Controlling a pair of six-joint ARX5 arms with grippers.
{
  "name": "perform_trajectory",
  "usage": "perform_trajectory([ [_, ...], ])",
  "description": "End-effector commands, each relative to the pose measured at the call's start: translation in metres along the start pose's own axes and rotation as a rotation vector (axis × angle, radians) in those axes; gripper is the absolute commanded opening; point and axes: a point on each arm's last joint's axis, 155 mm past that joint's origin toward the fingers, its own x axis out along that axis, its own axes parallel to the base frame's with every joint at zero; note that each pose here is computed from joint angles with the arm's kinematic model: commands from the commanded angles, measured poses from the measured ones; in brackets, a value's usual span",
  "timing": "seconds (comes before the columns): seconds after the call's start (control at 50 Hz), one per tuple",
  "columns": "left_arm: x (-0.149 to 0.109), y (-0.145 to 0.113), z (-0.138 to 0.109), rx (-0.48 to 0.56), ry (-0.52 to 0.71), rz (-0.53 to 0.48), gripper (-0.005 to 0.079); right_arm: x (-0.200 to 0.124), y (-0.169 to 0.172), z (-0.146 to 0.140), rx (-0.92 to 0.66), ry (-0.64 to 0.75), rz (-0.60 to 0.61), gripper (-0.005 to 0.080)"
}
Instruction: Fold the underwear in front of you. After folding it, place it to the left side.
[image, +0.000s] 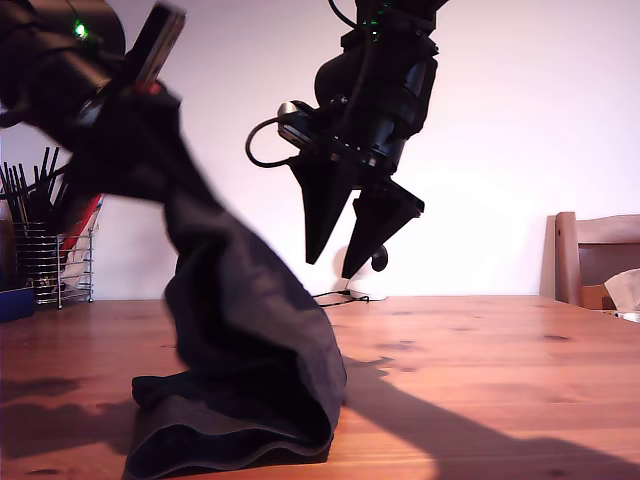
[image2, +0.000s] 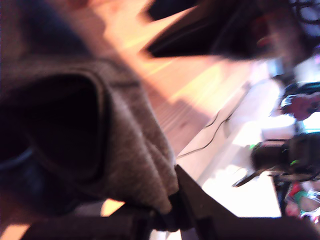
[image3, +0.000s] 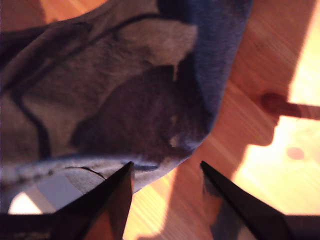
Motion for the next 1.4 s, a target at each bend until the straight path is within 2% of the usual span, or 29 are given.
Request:
perform_trajectory([
  [0.0, 0.010, 0.000, -0.003, -0.004, 0.022, 0.004, -0.0024, -0.001, 0.000, -0.002, -0.001, -0.001, 0.006, 0.0376],
  [0.08, 0.016, 0.003, 0.001, -0.015, 0.019, 0.007, -0.0024, -0.002, -0.002, -0.002, 0.003, -0.003, 0.006, 0.0376],
  [0.26, 0.026, -0.036, 0.015, -0.013, -0.003, -0.161, -0.0024, -0.003, -0.003, -0.001, 0.000, -0.008, 0.004, 0.0376],
  [0.48, 0.040, -0.040, 0.017, 0.003, -0.001, -0.170, -0.0024, -0.009, -0.018, -0.005, 0.041, -0.008, 0.001, 0.0376],
  [0.7, 0.078, -0.048, 0.007, 0.020, 0.058, -0.205, -0.0024, -0.015, -0.031, -0.006, 0.070, -0.022, -0.004, 0.0376],
  [0.88, 0.074, -0.047, 0.010, 0.038, 0.046, -0.217, -0.0024, -0.015, -0.030, -0.006, 0.069, -0.022, -0.004, 0.0376],
  [1.02, 0.058, -0.025, 0.010, -0.003, 0.049, -0.178, -0.0024, -0.015, -0.029, -0.005, 0.064, -0.024, -0.003, 0.0376],
  [1.06, 0.056, -0.019, 0.005, 0.030, 0.059, -0.164, -0.0024, -0.014, -0.028, -0.005, 0.061, -0.024, -0.003, 0.0376],
  [1.2, 0.056, 0.002, -0.018, 0.076, 0.122, -0.102, -0.0024, -0.014, -0.028, -0.003, 0.058, -0.029, -0.005, 0.0376],
  [1.38, 0.057, 0.025, -0.060, 0.030, 0.234, -0.044, -0.0024, -0.014, -0.028, -0.001, 0.055, -0.038, -0.007, 0.0376],
])
